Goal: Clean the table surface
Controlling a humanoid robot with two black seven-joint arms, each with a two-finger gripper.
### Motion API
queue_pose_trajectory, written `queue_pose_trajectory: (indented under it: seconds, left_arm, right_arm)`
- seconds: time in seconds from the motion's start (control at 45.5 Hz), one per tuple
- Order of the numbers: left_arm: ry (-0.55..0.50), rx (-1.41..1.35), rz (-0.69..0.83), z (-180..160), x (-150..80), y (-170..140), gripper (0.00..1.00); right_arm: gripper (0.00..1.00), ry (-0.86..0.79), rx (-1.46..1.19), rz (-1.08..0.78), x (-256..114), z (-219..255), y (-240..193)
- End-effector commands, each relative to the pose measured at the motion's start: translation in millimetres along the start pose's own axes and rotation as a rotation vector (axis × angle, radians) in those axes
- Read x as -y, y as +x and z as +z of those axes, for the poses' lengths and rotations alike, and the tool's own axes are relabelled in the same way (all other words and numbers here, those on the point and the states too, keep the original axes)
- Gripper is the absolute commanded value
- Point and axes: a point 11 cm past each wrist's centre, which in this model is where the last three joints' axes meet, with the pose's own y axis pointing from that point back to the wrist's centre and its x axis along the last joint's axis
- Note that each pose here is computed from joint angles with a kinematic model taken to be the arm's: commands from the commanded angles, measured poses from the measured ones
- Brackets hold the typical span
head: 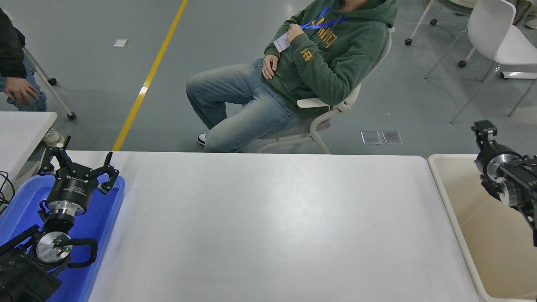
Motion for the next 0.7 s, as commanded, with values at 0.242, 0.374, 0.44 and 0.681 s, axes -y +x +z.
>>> queue_pose_trajectory:
  seconds: [0.242,0.374,0.44,0.681]
  left_arm:
    - [0.000,0.000,0.000,0.1,0.2,-0.2,1.00]
    - [0.000,0.000,0.001,-0.1,-0.4,0.3,1.00]
    - [0.000,0.000,0.000,0.1,0.2,-0.2,1.00]
    - [0.000,0.000,0.000,0.1,0.2,-0.2,1.00]
  right_arm:
    - [1.00,0.045,0.313,-0.274,-22.2,-28.2,-100.1]
    - [1.00,0.044,0.402,-0.327,-29.0,-31.1,-124.2]
    - [1.00,0.042,0.427,-0.349,-32.2,-30.9,-135.0]
    - [1.00,0.058,0.527,-0.413,-43.1,-34.0,-174.4]
